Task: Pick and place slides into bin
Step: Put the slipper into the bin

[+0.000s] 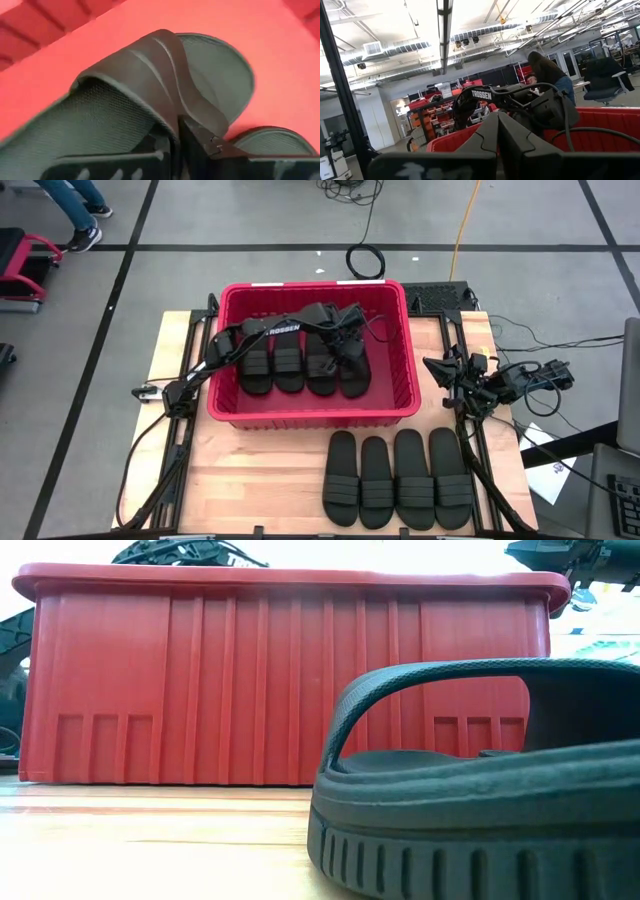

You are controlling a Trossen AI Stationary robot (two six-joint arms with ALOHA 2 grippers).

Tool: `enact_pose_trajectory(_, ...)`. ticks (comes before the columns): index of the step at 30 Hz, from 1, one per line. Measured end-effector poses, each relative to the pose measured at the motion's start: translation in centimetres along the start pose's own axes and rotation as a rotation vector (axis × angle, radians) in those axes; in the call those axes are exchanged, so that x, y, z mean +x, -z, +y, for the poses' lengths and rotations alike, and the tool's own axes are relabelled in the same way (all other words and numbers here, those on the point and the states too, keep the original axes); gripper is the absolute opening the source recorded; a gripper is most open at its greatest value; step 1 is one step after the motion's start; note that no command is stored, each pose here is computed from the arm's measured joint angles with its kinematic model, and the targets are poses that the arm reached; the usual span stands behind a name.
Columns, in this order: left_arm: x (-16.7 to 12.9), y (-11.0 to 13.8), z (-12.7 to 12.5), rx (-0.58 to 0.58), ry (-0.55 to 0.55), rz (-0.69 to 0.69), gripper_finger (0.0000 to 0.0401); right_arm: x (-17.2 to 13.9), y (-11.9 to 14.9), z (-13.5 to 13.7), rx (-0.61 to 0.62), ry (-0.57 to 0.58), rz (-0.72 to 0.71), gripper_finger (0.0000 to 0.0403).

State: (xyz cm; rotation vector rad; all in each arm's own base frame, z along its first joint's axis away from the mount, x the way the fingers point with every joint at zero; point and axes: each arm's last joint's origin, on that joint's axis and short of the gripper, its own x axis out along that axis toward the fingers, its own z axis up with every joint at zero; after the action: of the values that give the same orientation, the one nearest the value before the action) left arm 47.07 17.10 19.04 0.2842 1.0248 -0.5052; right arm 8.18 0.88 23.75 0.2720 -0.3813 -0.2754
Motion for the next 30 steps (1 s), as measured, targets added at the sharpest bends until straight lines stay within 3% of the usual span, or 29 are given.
enact_pose_trajectory(10,0.1,0.2,0.1,-0.119,-0.021,0.030,0.0117,0.0,0.0,0.0,0.000,-0.004,0.001,0.0000)
enact_pose_trajectory(17,-2.0,-0.7,-0.5,-0.137,-0.105,0.084,0.0164,0.0,0.0,0.0,0.000,-0.004,0.000,0.0000)
enact_pose_trajectory(23,-5.3,-2.4,-1.1,-0.093,-0.202,0.046,0.0179,0.0,0.0,0.0,0.000,-0.008,0.001,0.0000)
enact_pose_trajectory(28,-5.6,-2.8,-1.3,-0.089,-0.193,0.010,0.0179,0.0,0.0,0.0,0.001,-0.008,0.000,0.0000)
enact_pose_trajectory(30,-5.7,-3.7,-1.6,-0.037,-0.206,-0.033,0.0172,0.0,0.0,0.0,0.003,-0.008,-0.003,0.0000)
